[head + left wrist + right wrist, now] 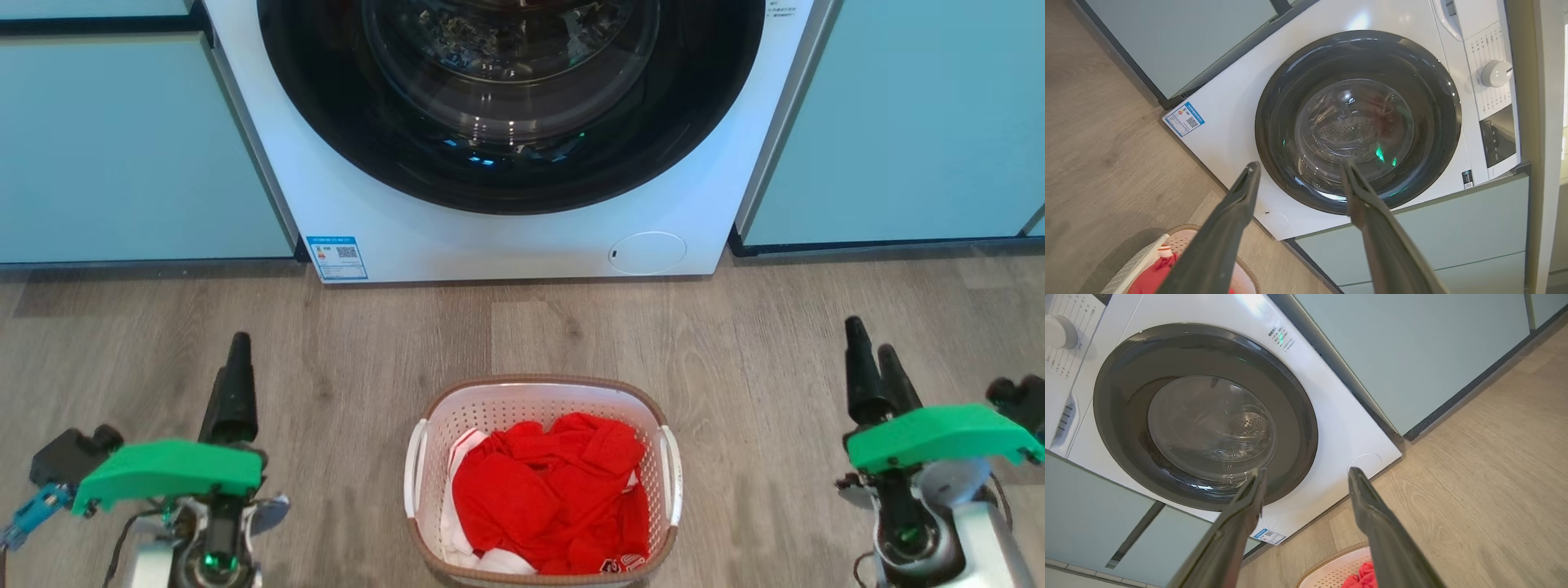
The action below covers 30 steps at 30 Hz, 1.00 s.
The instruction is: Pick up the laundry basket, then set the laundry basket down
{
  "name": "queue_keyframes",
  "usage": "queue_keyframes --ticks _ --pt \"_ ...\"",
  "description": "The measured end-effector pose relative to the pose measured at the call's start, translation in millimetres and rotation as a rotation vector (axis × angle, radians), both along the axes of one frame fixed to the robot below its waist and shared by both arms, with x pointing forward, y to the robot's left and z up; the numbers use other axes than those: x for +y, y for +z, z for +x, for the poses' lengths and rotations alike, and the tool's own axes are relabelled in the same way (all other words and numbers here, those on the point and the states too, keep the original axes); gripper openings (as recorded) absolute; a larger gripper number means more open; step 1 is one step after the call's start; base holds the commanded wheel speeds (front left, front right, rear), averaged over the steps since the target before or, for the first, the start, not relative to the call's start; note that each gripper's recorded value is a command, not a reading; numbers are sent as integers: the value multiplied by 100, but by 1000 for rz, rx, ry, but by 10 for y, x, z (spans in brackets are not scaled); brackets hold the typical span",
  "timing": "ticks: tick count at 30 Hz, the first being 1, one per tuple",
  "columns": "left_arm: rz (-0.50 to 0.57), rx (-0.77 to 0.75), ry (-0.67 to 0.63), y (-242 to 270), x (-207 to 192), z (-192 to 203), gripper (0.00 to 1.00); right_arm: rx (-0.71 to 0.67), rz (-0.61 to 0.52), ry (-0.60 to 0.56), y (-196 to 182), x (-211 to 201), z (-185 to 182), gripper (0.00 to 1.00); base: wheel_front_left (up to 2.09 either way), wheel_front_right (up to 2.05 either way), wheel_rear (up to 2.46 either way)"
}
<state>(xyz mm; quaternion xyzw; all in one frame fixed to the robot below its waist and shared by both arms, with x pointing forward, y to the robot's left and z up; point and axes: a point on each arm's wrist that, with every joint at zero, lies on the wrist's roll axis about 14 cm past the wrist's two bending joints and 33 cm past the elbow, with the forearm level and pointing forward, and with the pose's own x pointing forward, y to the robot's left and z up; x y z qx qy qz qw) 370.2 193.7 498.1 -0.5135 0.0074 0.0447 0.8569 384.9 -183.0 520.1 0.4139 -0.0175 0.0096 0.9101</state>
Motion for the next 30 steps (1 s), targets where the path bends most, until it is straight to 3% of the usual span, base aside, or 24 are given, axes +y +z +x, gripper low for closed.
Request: queue_keyframes --ticks 9,30 --pt "223 -29 -62 153 -248 43 100 -100 -198 72 294 263 78 100 0 0 0" --pt "809 -61 -95 374 -759 41 100 -237 -589 136 527 582 10 100 0 0 0"
